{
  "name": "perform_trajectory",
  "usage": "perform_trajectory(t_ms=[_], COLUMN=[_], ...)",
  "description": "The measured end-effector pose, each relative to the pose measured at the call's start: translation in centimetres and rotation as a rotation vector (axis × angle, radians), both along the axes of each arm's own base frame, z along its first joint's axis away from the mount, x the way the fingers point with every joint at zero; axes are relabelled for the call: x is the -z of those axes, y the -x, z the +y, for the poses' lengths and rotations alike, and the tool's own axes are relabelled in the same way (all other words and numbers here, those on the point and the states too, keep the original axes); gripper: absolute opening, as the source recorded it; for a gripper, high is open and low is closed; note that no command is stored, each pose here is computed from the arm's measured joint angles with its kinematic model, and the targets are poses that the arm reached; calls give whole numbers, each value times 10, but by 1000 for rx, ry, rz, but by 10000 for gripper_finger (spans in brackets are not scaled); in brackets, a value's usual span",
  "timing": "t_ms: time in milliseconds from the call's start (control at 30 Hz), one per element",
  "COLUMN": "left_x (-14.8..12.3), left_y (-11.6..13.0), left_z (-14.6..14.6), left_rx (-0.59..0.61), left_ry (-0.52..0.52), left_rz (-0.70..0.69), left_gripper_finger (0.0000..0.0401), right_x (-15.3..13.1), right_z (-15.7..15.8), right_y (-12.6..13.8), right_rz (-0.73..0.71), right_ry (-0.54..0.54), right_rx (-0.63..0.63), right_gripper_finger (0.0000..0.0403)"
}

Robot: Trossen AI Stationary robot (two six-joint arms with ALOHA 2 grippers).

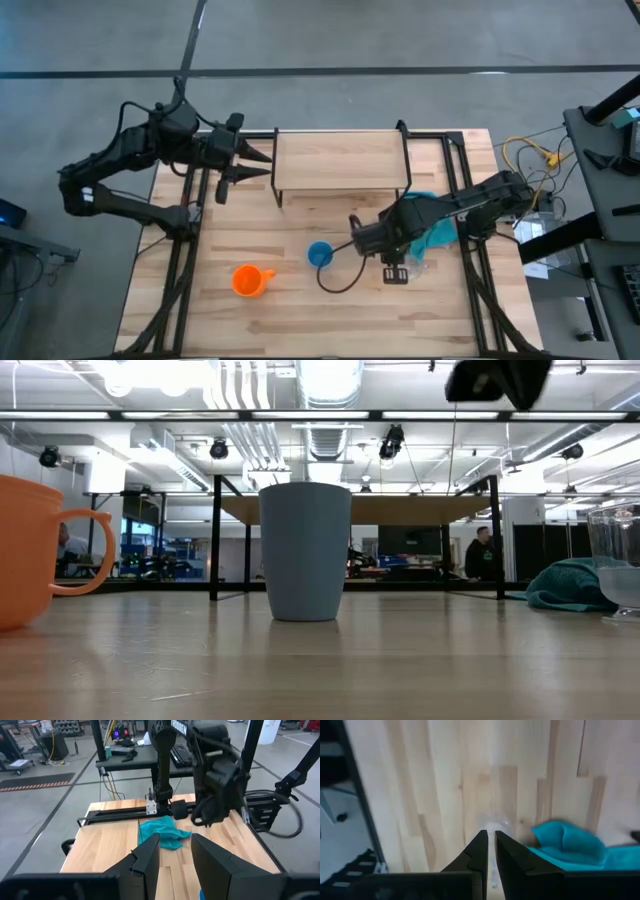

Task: Stack small to large cups/mugs on shelf
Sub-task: Put the transparent cup on the shelf

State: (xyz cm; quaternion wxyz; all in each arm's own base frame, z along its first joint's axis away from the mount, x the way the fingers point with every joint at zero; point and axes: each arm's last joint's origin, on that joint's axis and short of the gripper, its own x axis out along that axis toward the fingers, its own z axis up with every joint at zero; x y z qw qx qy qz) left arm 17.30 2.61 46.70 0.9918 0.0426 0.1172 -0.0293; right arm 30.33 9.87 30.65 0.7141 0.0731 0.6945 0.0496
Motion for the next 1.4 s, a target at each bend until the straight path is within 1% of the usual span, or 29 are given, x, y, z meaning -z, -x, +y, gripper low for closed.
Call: perform_trajectory(t_ms=[100, 167, 267, 367, 433, 600, 767, 900, 967, 1033, 1100, 1167, 1233, 1300, 1400], left_x=[0, 0, 0, -1, 0, -7, -21, -26, -27, -27, -28, -28, -29, -30, -31], left_y=[-4, -8, -14, -18, -17, -8, 10, 27, 34, 42, 49, 55, 61, 65, 70], left_z=[1, 1, 3, 3, 3, 0, -4, -7, -8, -9, -11, -12, -13, -14, -15], left_rx=[-1, -6, -30, -52, -54, -12, 8, 18, 20, 21, 21, 21, 25, 26, 28], left_ry=[4, 36, 148, 253, 296, 272, 242, 200, 187, 184, 183, 182, 180, 179, 177], left_rz=[-10, -14, -18, -24, -19, -53, -162, -203, -211, -214, -220, -222, -237, -245, -255], left_gripper_finger=[99, 99, 99, 99, 99, 99, 99, 99, 99, 99, 99, 99, 99, 99, 99], right_x=[-14, -23, -33, -41, -47, -66, -87, -96, -97, -96, -93, -90, -85, -79, -68], right_z=[1, 2, 3, 5, 7, 8, 5, 4, 4, 4, 3, 2, 2, 4, 9], right_y=[-3, -4, -4, 0, 4, 21, 35, 38, 38, 34, 29, 20, 12, 4, -4], right_rz=[-53, -85, -125, -165, -190, -264, -375, -447, -452, -453, -438, -432, -423, -415, -361], right_ry=[-16, -26, -36, -39, -41, -62, -92, -117, -132, -145, -157, -170, -176, -178, -221], right_rx=[-1, -2, -20, -90, -129, -163, -159, -153, -129, -93, -28, 37, 75, 81, 56], right_gripper_finger=[29, 29, 28, 28, 28, 28, 28, 28, 28, 28, 28, 29, 29, 29, 29])
